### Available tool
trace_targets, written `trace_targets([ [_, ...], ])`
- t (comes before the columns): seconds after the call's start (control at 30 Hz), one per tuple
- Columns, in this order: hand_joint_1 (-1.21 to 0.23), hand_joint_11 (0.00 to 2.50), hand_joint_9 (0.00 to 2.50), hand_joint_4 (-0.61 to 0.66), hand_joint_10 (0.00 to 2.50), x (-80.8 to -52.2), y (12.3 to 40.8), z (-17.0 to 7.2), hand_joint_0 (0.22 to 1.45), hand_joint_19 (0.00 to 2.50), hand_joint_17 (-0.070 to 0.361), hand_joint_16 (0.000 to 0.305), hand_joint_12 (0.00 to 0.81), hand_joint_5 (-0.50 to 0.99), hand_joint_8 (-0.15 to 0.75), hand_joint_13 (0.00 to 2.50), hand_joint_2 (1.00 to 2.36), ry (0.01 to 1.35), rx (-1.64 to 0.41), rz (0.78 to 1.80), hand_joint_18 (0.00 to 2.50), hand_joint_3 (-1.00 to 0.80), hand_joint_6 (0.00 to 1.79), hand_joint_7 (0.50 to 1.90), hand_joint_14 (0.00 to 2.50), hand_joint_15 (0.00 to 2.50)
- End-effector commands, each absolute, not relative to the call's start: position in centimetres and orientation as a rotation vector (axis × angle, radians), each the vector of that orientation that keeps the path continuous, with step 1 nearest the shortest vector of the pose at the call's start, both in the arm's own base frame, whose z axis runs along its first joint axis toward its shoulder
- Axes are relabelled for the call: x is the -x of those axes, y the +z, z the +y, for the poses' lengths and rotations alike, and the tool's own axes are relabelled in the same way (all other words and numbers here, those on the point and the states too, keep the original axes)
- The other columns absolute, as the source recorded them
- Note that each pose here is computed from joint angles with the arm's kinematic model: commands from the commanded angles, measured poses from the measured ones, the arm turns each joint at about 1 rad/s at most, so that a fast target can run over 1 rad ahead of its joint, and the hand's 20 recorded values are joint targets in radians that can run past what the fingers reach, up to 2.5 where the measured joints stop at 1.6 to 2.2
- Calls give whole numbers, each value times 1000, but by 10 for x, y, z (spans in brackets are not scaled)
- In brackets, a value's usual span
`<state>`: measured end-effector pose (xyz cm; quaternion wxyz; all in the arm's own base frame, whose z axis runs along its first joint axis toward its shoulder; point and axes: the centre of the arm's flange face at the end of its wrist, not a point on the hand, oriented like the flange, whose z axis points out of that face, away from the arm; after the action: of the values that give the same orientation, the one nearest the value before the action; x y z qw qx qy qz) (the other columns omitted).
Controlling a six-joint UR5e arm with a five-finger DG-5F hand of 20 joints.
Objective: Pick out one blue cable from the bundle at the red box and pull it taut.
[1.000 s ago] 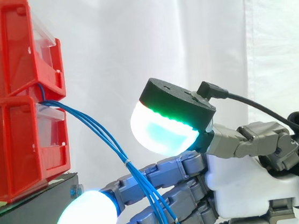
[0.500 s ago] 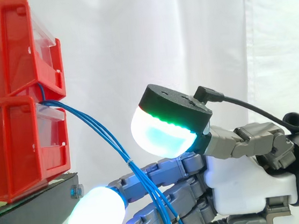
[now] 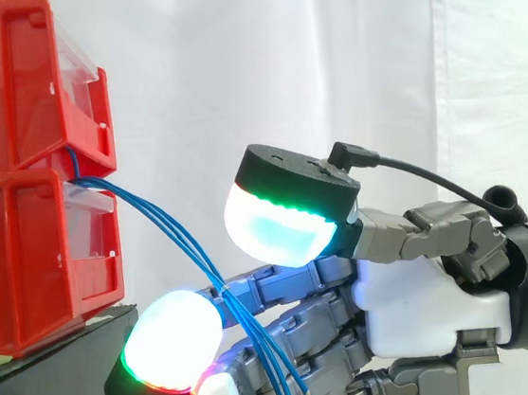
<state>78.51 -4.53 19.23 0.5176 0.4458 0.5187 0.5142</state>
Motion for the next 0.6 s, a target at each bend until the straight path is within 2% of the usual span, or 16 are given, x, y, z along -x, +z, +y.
trace_targets([
  [0.0, -596, 474, 808, 167, 18, -785, 192, -49, 599, 584, 98, 44, 300, -142, 235, 759, 1011, 1241, -1072, 1243, 477, -365, 503, 1041, 19, 486],
  [0.57, -604, 507, 817, 170, 19, -783, 191, -62, 580, 607, 100, 44, 306, -143, 239, 789, 1009, 1220, -1066, 1260, 493, -401, 503, 1039, 21, 511],
])
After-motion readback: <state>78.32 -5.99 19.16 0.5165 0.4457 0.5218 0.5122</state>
